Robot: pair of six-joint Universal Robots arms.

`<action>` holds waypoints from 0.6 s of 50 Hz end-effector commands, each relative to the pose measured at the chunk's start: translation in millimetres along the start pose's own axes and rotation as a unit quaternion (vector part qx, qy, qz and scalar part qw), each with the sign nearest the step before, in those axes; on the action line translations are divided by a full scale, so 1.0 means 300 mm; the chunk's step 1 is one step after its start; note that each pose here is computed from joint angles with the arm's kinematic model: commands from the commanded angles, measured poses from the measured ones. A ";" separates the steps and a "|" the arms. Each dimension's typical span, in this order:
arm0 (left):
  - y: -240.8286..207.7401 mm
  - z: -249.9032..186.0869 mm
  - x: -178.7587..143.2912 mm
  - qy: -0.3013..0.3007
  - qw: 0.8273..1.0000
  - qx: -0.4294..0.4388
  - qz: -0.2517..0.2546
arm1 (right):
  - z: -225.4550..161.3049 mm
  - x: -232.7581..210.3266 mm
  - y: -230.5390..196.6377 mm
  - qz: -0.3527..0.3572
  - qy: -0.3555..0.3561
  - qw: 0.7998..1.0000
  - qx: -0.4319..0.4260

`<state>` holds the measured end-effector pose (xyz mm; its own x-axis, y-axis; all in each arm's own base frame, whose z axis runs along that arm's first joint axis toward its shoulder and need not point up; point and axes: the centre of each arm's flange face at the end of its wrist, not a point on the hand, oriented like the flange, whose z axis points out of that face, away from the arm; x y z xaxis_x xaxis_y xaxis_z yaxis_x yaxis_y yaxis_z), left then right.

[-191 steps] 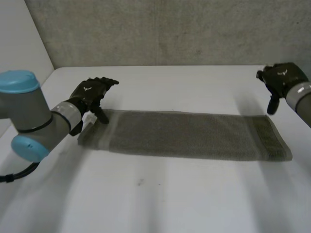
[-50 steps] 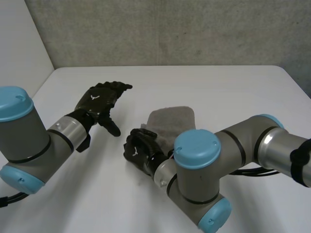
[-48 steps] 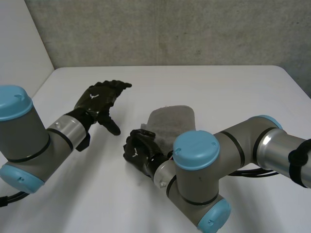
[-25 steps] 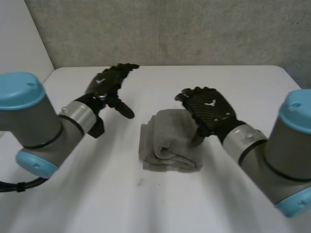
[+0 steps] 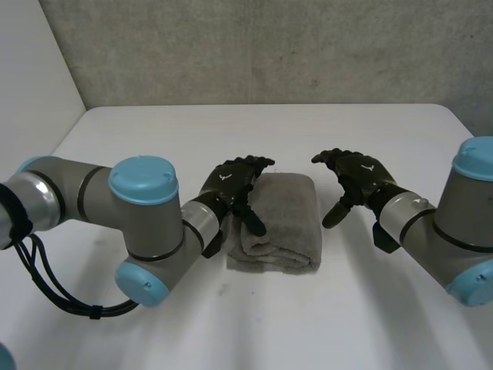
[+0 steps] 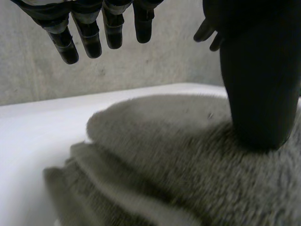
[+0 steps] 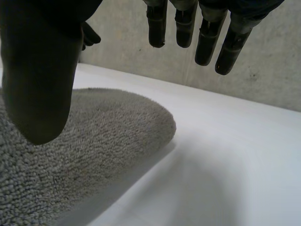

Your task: Fold the towel.

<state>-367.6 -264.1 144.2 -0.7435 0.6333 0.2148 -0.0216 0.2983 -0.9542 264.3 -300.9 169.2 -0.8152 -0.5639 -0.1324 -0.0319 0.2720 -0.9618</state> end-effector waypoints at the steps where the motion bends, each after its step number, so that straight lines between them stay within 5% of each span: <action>1: 0.020 -0.001 -0.045 -0.044 0.998 -0.010 0.042 | 0.067 -0.014 0.053 0.007 -0.010 0.999 -0.037; 30: 0.095 -0.089 -0.103 -0.072 0.995 -0.057 0.039 | 0.169 -0.173 0.163 -0.008 -0.071 0.993 -0.094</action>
<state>-328.2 -257.6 119.4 -0.8278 0.5516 0.1027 0.1033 0.3298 -0.9384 334.3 -297.8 119.2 -0.7260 -0.6676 -0.1650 -0.1557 0.3933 -0.9061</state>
